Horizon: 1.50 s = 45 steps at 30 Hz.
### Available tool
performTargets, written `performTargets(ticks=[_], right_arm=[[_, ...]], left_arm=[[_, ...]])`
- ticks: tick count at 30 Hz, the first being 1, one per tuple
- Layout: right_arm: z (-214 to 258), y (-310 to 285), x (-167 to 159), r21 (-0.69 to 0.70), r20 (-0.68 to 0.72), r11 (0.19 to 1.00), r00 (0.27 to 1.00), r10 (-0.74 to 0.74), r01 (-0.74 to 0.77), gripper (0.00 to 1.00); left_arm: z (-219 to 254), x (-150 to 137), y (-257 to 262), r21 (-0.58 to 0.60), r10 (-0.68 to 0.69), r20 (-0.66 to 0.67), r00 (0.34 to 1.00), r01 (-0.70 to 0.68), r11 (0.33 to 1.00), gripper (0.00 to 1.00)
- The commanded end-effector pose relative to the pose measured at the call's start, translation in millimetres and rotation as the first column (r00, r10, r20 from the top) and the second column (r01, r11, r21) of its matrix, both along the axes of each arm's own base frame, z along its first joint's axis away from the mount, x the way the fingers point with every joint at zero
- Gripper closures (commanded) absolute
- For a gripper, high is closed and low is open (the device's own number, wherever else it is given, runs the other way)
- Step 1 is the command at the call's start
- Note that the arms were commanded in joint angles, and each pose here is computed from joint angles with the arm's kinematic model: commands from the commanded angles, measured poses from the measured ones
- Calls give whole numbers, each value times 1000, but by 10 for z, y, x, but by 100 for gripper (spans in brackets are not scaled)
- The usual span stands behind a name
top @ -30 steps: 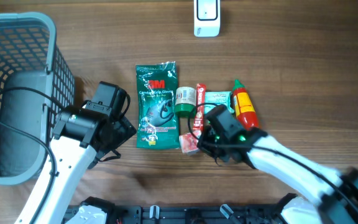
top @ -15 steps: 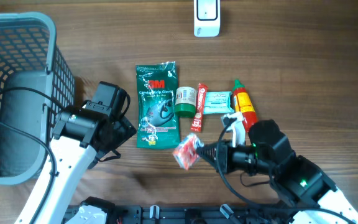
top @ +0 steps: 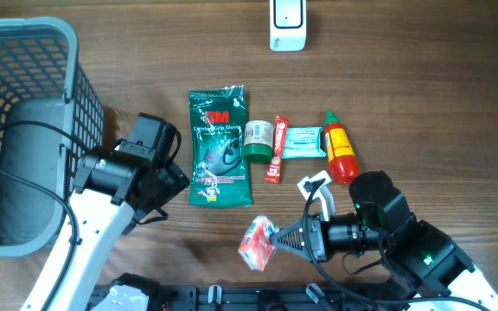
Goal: Scan the item barcode
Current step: 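Lift the tissue pack and carry it to the white scanner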
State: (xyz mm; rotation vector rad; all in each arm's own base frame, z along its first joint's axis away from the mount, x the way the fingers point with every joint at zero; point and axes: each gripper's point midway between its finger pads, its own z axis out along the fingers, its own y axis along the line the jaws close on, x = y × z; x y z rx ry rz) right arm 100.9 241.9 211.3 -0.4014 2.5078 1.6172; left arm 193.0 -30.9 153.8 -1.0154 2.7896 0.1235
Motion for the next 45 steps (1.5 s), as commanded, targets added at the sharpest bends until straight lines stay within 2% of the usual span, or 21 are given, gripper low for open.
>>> performTargets(ticks=[1,5,9,14,19,22,25,28,31,33,35,37,40,45], right_arm=[[176,21,-237,88,-15,988,991,130,-128,96],[351,38,-334,162,-19,970,983,184,-179,95],[802,35,-469,306,-2,924,970,243,-231,95],[1144,-21,-542,392,90,885,968,233,-249,96],[1211,-55,-579,404,217,866,951,222,-295,95],[1193,-59,-594,372,447,839,869,214,-398,96],[1150,-60,-599,309,658,815,729,189,-490,96],[1163,-60,-600,274,758,800,632,162,-534,96],[1234,-58,-595,270,800,791,585,132,-549,96],[1316,-35,-491,286,812,816,580,74,-503,96],[1357,1,-197,319,774,885,632,-37,-339,96],[1351,4,-2,316,781,917,615,-106,-243,96],[1351,18,79,311,793,925,596,-126,-218,96],[1235,40,287,304,735,947,658,-163,-105,96]], left_arm=[[-11,-5,-9,-1,12,-4,1000,-12,1000,0],[-11,-5,-9,-1,12,-4,1000,-12,1000,0],[-11,-5,-10,-1,12,-4,1000,-12,1000,0],[-11,-5,-9,-1,12,-4,1000,-12,1000,0],[-11,-5,-9,-1,12,-4,1000,-12,1000,0],[-11,-5,-9,-1,12,-4,1000,-12,1000,0],[-11,-5,-9,-1,12,-4,1000,-12,1000,0],[-11,-4,-9,-1,12,-3,1000,-12,1000,0],[-11,-5,-9,-1,12,-4,1000,-12,1000,0],[-11,-5,-9,-1,12,-4,1000,-12,1000,0],[-11,-5,-10,-1,12,-4,1000,-12,1000,0],[-11,-4,-10,-2,12,-3,1000,-12,1000,0],[-11,-4,-9,-1,12,-3,1000,-12,1000,0],[-11,-5,-9,-1,12,-4,1000,-12,1000,0]])
